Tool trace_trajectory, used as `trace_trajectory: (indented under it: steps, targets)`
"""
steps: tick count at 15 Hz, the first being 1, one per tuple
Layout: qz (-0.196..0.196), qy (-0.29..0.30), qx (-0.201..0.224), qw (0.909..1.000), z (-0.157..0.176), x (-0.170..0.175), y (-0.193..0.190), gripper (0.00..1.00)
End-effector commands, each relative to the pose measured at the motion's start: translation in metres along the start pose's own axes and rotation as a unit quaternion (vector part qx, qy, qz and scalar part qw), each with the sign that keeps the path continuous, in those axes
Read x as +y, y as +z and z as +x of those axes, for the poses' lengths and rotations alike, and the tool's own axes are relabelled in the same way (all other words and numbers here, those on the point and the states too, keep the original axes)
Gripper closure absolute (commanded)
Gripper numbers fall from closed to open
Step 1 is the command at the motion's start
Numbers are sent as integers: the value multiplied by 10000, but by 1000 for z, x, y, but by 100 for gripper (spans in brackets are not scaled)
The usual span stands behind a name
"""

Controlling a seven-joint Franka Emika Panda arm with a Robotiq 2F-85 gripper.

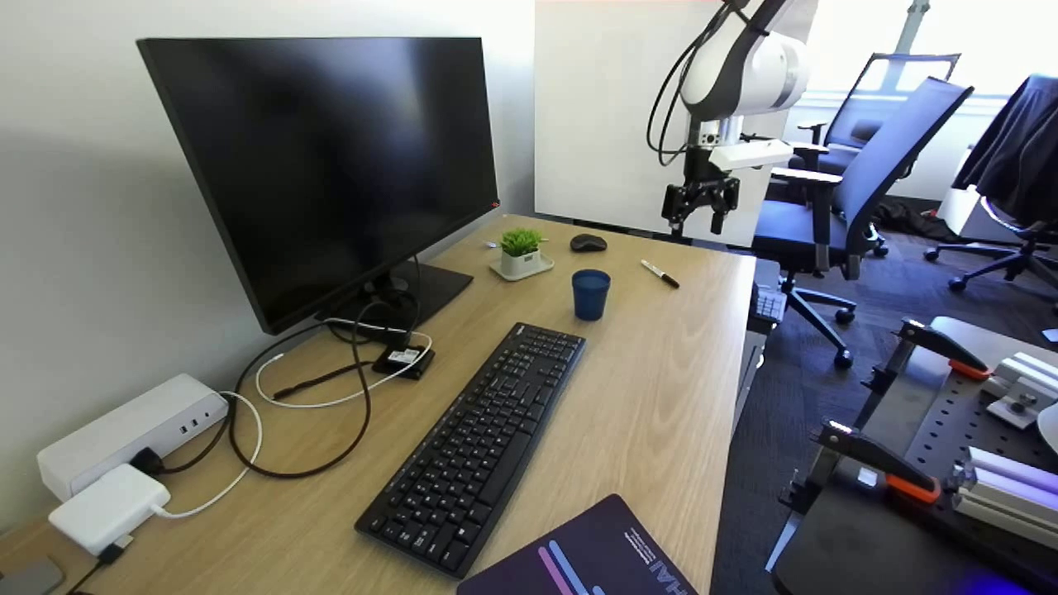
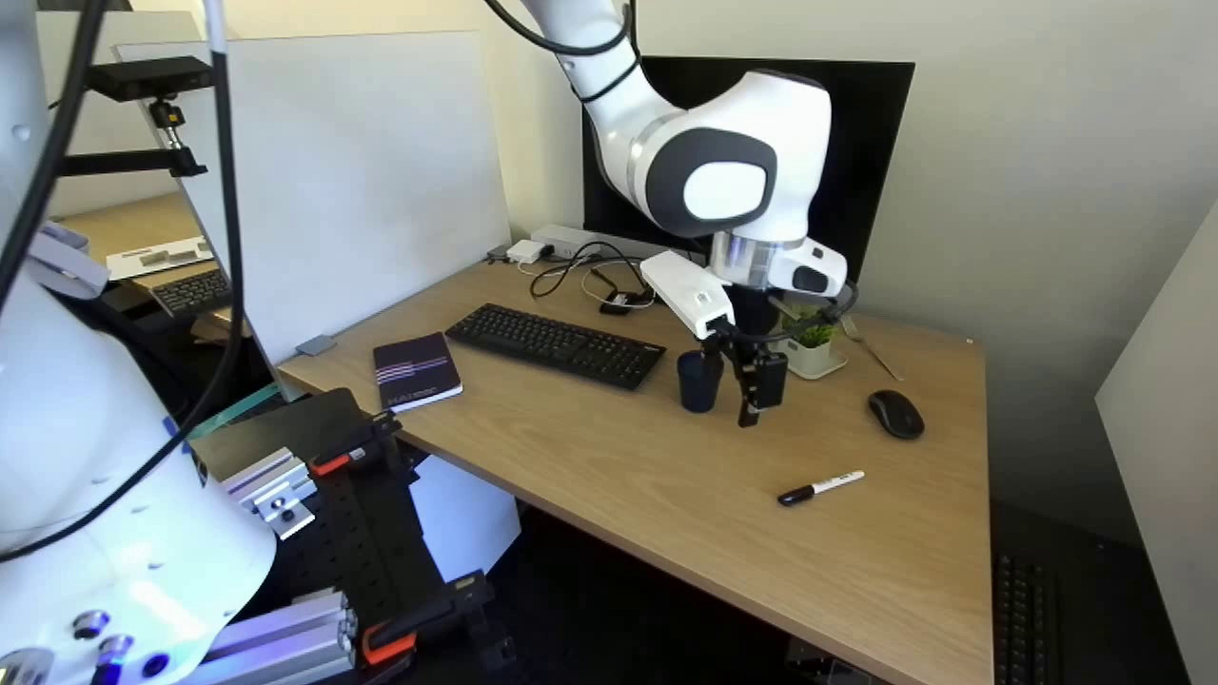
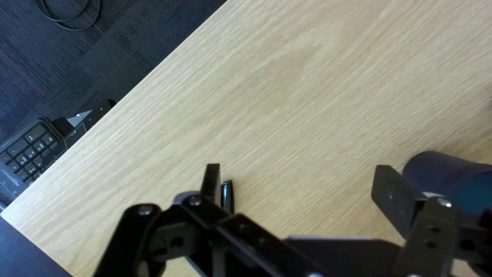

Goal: Put the marker in the cup

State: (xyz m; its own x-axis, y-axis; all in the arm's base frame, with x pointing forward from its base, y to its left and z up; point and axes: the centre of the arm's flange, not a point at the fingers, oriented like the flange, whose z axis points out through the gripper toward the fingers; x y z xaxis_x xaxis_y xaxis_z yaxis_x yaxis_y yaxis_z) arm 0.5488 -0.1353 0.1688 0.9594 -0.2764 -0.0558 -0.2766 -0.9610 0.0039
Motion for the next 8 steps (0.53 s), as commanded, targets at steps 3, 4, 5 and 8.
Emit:
trace_trajectory:
  steps: [3, 4, 5, 8]
  targets:
    - [-156, 309, -211, 9992, 47, 3, 58, 0]
    - [-178, 341, -251, 9989, 52, 5, 69, 0]
    - [-202, 385, -277, 9987, 57, 8, 80, 0]
    - [-276, 504, -318, 9978, 74, 24, 104, 0]
